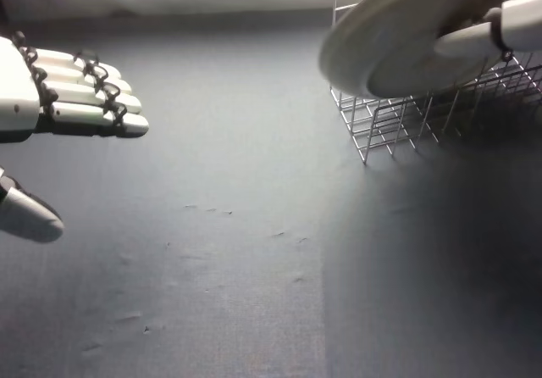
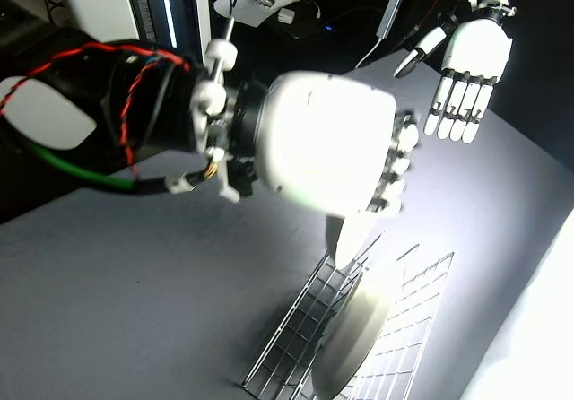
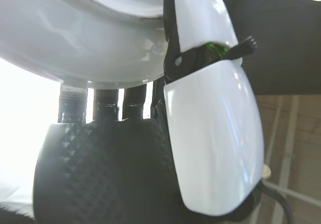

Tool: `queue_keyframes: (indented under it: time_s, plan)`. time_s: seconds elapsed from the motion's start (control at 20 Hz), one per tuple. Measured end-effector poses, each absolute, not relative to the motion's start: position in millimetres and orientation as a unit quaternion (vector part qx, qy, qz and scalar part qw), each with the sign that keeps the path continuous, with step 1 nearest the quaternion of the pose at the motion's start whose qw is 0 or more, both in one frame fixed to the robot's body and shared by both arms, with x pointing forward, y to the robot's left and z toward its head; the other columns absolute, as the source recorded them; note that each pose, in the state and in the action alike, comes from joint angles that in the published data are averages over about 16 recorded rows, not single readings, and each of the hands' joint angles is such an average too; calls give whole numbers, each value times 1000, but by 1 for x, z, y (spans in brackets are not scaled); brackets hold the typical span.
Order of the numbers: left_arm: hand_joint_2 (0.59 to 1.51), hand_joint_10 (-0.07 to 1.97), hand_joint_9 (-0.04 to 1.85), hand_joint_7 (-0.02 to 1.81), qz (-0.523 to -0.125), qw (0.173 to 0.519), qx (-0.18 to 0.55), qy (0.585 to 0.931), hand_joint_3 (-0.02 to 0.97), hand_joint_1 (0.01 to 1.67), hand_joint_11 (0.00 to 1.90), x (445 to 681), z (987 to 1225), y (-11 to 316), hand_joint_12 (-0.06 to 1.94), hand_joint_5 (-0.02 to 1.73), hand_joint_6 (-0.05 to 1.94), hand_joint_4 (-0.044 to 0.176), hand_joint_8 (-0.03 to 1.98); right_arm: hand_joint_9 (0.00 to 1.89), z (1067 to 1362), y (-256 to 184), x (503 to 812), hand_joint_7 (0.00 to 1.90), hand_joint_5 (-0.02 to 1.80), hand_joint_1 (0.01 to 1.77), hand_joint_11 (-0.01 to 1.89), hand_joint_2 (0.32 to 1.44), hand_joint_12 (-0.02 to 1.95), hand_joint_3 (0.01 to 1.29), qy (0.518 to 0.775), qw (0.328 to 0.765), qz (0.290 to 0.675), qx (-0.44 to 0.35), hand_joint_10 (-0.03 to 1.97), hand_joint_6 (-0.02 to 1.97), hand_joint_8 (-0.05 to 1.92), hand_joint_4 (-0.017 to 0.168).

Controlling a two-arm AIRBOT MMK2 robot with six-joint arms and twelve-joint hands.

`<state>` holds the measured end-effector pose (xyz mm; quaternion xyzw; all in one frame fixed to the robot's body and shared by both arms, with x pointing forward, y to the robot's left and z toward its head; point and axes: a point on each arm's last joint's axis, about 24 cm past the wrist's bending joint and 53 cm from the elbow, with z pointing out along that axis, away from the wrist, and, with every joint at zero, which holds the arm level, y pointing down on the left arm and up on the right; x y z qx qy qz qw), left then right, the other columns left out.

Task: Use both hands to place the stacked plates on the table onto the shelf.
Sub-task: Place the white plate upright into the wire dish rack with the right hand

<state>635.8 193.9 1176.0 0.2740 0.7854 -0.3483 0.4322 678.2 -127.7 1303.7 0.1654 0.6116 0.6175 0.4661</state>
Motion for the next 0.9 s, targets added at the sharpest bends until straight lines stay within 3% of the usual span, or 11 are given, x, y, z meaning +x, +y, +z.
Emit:
queue_keyframes:
  time_s: [0.6, 0.9]
  plan:
    - [1077, -51, 22, 17, -346, 429, 272, 789, 19, 14, 14, 638, 1172, 195, 7, 25, 13, -1, -2, 956, 1269, -170, 699, 1009, 924, 1364, 854, 994, 1373, 12, 629, 493, 575, 176, 1143, 1051, 831, -3]
    - [1076, -51, 21, 16, -347, 427, 274, 789, 20, 14, 14, 637, 1171, 193, 6, 24, 13, -1, -3, 916, 1255, -184, 712, 968, 886, 1326, 777, 1005, 1369, 12, 638, 506, 554, 174, 957, 1129, 902, 0]
